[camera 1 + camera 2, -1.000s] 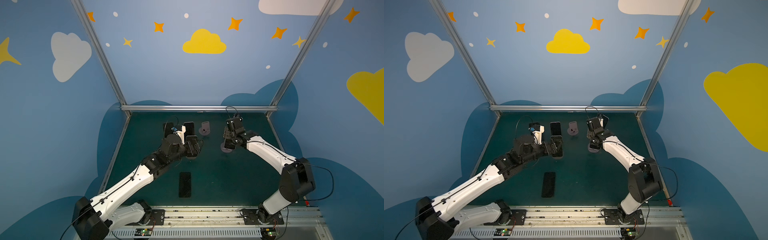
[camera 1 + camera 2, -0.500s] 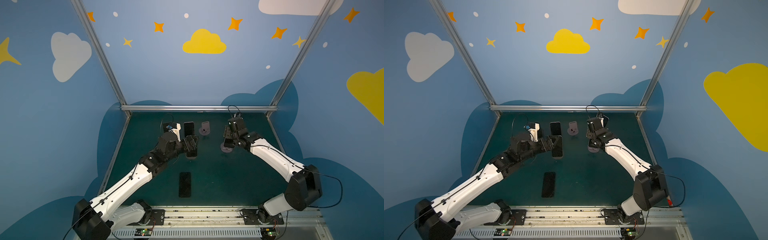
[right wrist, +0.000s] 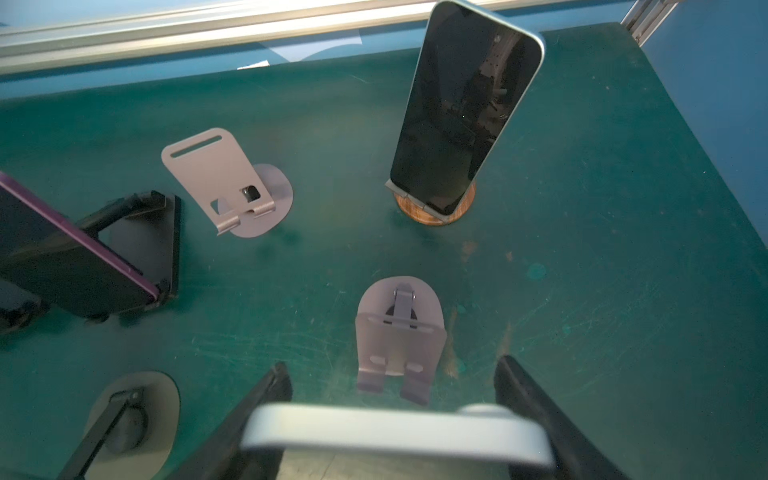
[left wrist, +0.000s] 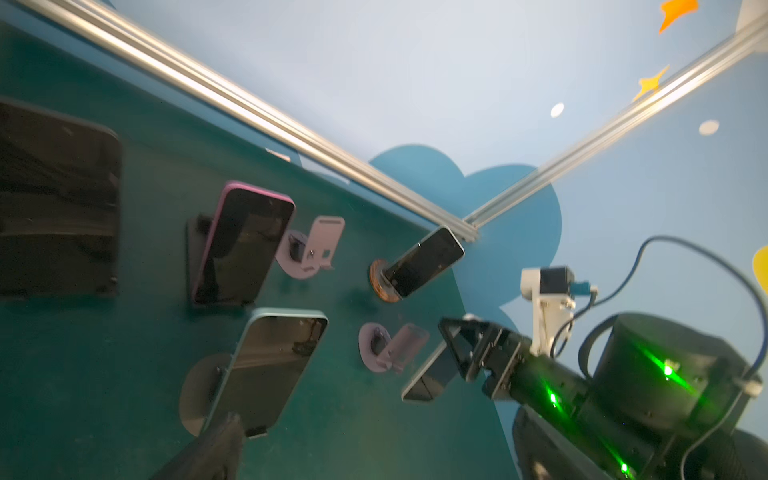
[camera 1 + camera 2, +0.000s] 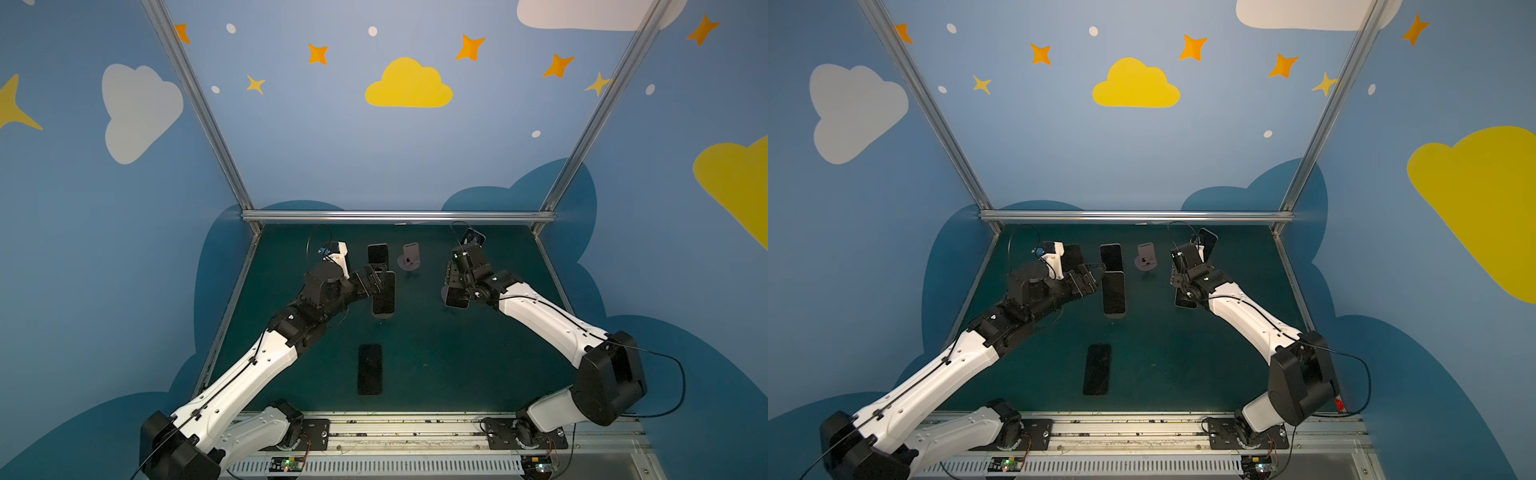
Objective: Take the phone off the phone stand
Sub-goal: 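Lift the white-framed phone off the lavender stand with the right gripper, then carry the phone toward the robot with the right gripper while left gripper withdraws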
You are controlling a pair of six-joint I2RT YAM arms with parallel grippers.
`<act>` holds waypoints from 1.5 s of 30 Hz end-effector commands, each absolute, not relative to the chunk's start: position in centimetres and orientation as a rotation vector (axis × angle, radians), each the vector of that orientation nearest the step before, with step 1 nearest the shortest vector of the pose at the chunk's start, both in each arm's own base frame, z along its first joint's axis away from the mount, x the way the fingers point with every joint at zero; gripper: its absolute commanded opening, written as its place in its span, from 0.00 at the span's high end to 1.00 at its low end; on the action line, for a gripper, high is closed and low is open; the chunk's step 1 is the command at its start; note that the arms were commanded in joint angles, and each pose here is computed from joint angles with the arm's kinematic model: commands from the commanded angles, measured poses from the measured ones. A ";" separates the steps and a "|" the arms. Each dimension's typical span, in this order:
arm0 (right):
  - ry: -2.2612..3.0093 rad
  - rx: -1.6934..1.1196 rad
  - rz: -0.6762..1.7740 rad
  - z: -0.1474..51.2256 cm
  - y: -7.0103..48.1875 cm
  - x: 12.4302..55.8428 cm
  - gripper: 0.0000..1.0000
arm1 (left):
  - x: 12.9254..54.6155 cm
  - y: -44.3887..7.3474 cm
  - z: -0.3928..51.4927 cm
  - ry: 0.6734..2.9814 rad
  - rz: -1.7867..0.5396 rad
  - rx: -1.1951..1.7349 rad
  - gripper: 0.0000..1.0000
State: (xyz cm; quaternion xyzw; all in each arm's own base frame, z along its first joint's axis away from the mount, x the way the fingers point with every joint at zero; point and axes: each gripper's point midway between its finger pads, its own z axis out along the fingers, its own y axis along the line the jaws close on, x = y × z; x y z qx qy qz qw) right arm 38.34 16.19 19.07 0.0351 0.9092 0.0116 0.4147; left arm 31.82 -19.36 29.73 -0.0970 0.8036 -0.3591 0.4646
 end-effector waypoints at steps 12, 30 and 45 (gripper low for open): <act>2.303 0.003 0.194 20.4 18.3 34.7 0.42 | 32.6 -16.2 30.7 1.917 -0.764 -0.325 0.00; 2.400 -0.054 0.314 18.1 21.7 27.6 0.43 | 32.2 -3.1 29.9 1.654 -0.326 -0.830 0.00; 2.643 0.005 0.288 13.3 25.5 22.8 0.44 | 32.3 -0.9 27.5 1.589 -0.458 -1.066 0.00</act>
